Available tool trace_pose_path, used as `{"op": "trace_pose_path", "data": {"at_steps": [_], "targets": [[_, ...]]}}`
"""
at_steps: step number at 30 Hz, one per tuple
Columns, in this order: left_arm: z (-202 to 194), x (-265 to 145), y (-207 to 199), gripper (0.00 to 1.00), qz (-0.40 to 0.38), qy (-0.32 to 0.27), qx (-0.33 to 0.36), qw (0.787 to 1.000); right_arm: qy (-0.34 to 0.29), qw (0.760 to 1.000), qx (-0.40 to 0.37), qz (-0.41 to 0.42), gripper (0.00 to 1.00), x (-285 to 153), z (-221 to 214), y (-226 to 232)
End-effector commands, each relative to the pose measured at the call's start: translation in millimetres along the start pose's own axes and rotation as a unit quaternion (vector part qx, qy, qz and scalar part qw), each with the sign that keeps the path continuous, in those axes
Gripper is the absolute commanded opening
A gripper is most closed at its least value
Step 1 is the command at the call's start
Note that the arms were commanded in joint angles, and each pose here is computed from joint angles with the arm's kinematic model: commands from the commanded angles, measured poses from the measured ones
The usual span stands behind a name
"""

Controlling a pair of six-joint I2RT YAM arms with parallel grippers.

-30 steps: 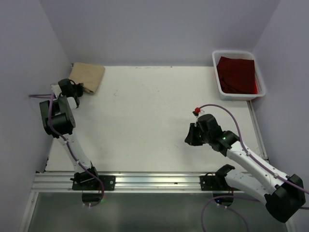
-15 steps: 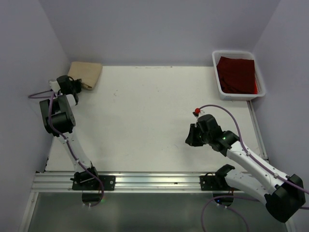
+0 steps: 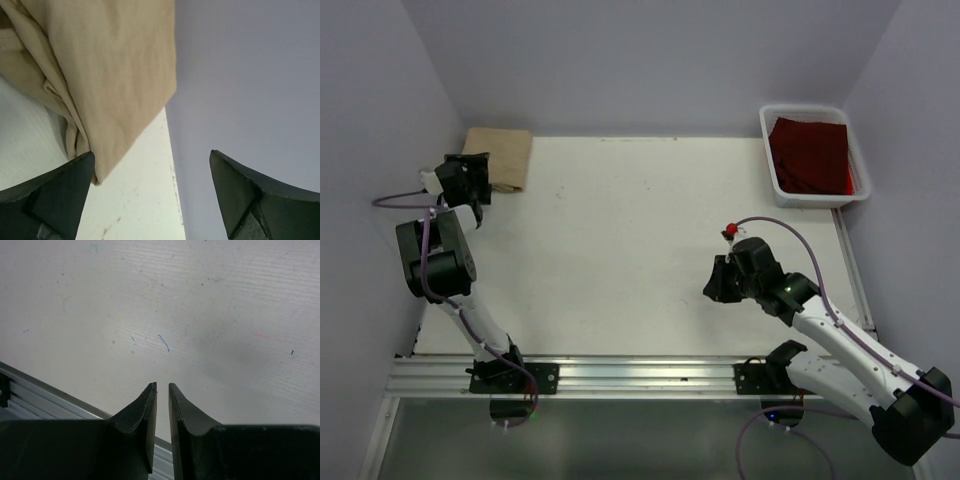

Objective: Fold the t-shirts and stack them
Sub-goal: Neatly place the folded tshirt to the corner

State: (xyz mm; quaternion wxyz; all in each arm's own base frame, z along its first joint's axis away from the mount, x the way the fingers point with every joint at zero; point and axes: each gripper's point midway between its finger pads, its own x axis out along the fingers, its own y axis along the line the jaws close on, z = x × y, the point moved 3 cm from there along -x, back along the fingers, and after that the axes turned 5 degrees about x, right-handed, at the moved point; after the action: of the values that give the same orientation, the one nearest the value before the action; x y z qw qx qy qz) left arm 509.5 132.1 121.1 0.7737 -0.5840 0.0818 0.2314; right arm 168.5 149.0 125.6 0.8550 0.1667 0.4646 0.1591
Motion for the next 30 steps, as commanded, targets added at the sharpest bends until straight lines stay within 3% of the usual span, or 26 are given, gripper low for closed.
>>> {"op": "trace_pose_path", "data": {"at_steps": [1, 3, 6, 9, 10, 12, 13, 16, 17, 18, 22, 24, 26, 28, 30], "targets": [[13.0, -49.4, -52.3, 1.0, -0.083, -0.021, 0.027, 0.996, -0.011, 1.0, -0.002, 0.024, 0.2, -4.7, 3.2, 8.0], [3.9, -70.2, -67.6, 1.0, -0.119, -0.015, 0.05, 0.992, -0.017, 0.999, -0.003, 0.028, 0.24, -5.8, 3.2, 8.4], [-25.5, -122.8, -118.3, 1.0, -0.234, -0.003, 0.137, 0.963, -0.029, 0.999, -0.008, 0.03, 0.31, -9.1, 7.2, 8.9], [-75.1, -173.3, -163.1, 1.0, -0.344, 0.046, 0.22, 0.912, -0.047, 0.998, -0.016, 0.031, 0.37, -15.9, 14.6, 10.9], [-93.0, -191.9, -180.3, 1.0, -0.4, 0.075, 0.249, 0.879, -0.053, 0.998, -0.019, 0.027, 0.4, -17.7, 16.5, 9.9], [-132.1, -212.9, -196.1, 1.0, -0.443, 0.137, 0.272, 0.843, -0.065, 0.997, -0.023, 0.029, 0.43, -24.1, 20.2, 11.2], [-153.1, -225.5, -205.3, 1.0, -0.472, 0.175, 0.289, 0.815, -0.071, 0.997, -0.027, 0.028, 0.47, -26.6, 21.9, 10.6], [-197.6, -256.6, -218.2, 1.0, -0.496, 0.214, 0.344, 0.768, -0.094, 0.995, -0.029, 0.025, 0.59, -36.8, 25.8, 8.5], [-207.6, -265.6, -220.2, 1.0, -0.5, 0.214, 0.363, 0.757, -0.106, 0.994, -0.026, 0.017, 0.65, -38.8, 28.8, 6.0], [-231.0, -284.0, -218.5, 1.0, -0.508, 0.225, 0.399, 0.729, -0.116, 0.993, -0.026, 0.017, 0.69, -41.6, 30.9, 5.9], [-265.6, -333.2, -217.6, 1.0, -0.521, 0.225, 0.451, 0.688, -0.164, 0.986, -0.017, 0.006, 0.87, -56.4, 48.4, 6.5], [-292.9, -362.8, -205.7, 1.0, -0.538, 0.247, 0.478, 0.649, -0.188, 0.982, -0.013, -0.007, 0.99, -62.9, 59.1, 5.6], [-314.0, -381.4, -192.9, 1.0, -0.544, 0.272, 0.491, 0.624, -0.2, 0.979, -0.015, -0.023, 0.99, -64.7, 66.0, 3.3], [-344.3, -418.2, -161.7, 1.0, -0.59, 0.342, 0.473, 0.558, -0.218, 0.975, -0.009, -0.041, 0.99, -69.2, 75.2, 0.9], [-350.0, -432.0, -138.9, 1.0, -0.637, 0.359, 0.42, 0.538, -0.231, 0.972, -0.007, -0.045, 0.99, -72.8, 83.6, 3.5]]}}
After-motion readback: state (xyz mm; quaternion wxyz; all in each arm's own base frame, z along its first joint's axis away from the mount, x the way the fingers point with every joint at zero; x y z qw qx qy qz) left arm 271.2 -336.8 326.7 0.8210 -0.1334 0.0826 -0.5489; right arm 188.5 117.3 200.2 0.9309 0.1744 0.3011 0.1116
